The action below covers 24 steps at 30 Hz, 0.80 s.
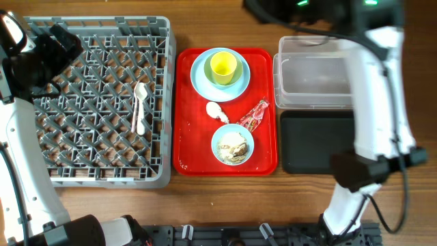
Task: Sort waste into correct bins and load items into the dishwasher rack
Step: 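Reach the right gripper to the tray and grasp the white tissue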
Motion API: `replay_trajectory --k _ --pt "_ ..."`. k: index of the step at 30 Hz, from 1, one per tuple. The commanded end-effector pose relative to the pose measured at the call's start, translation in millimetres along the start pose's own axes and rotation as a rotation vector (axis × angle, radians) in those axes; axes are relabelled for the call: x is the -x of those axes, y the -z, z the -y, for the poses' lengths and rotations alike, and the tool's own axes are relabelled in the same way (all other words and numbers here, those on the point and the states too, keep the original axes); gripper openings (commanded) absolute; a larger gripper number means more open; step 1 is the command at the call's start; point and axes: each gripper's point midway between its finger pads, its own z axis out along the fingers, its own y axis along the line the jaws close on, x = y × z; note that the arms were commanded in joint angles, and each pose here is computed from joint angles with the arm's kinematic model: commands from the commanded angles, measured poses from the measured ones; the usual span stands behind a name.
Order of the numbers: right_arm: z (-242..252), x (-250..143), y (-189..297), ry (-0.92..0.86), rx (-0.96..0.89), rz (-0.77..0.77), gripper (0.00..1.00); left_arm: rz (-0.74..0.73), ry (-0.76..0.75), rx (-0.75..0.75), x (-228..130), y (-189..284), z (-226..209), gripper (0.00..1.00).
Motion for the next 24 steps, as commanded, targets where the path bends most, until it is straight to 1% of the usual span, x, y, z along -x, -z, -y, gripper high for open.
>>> replay_trajectory --k 1,2,3,4,6,8,9,12,13,19,20,21,22,23,24 --pt "-21.3 -59.1 -81.8 0.224 -0.195 -0.216 0.24 0.01 0.006 -0.011 3.5 2.6 1.9 1.0" --pt "-18.7 -81.0 -108.1 0.284 -0.298 -0.286 0.17 0.01 0.006 -0.011 3.5 2.6 1.9 1.0" --pt "-18.7 -98.0 -130.0 0.324 -0.349 -0.336 0.17 0.01 0.006 -0.011 3.5 2.6 1.9 1.0" --pt "-18.9 -107.6 -142.4 0.339 -0.36 -0.364 0.17 0.01 0.006 -0.01 3.5 2.6 1.8 1.0" --pt "-14.3 -126.6 -166.2 0.329 -0.373 -0.418 0.17 0.01 0.006 -0.011 3.5 2.6 1.9 1.0" --pt "-1.1 -138.8 -182.8 0.304 -0.393 -0.459 0.22 0.01 0.006 -0.011 3.5 2.6 1.9 1.0" --pt "9.8 -143.8 -190.3 0.3 -0.417 -0.478 0.23 0.01 0.006 -0.011 3.6 2.6 1.9 1.0" --pt "27.2 -144.6 -197.0 0.287 -0.449 -0.488 0.25 0.01 0.006 -0.011 3.5 2.6 1.9 1.0" --pt "37.6 -141.4 -197.1 0.281 -0.463 -0.485 0.27 0.01 0.006 -0.01 3.5 2.6 1.8 1.0" --pt "61.0 -136.0 -193.4 0.251 -0.484 -0.486 0.28 0.01 0.006 -0.011 3.5 2.6 1.9 1.0" --pt "64.5 -134.7 -192.0 0.241 -0.488 -0.484 0.28 0.01 0.006 -0.011 3.5 2.6 1.9 1.0" --pt "70.6 -133.7 -187.5 0.184 -0.502 -0.479 0.28 0.01 0.006 -0.011 3.5 2.6 1.9 1.0" --pt "65.2 -140.4 -185.5 0.132 -0.425 -0.512 0.27 0.01 0.006 -0.011 3.5 2.6 1.9 1.0" --pt "54.9 -154.3 -180.0 0.111 -0.335 -0.581 0.3 0.01 0.006 -0.011 3.5 2.6 1.9 1.0" --pt "54.8 -165.4 -172.4 0.106 -0.335 -0.637 0.31 0.01 0.006 -0.011 3.5 2.6 1.9 1.0"
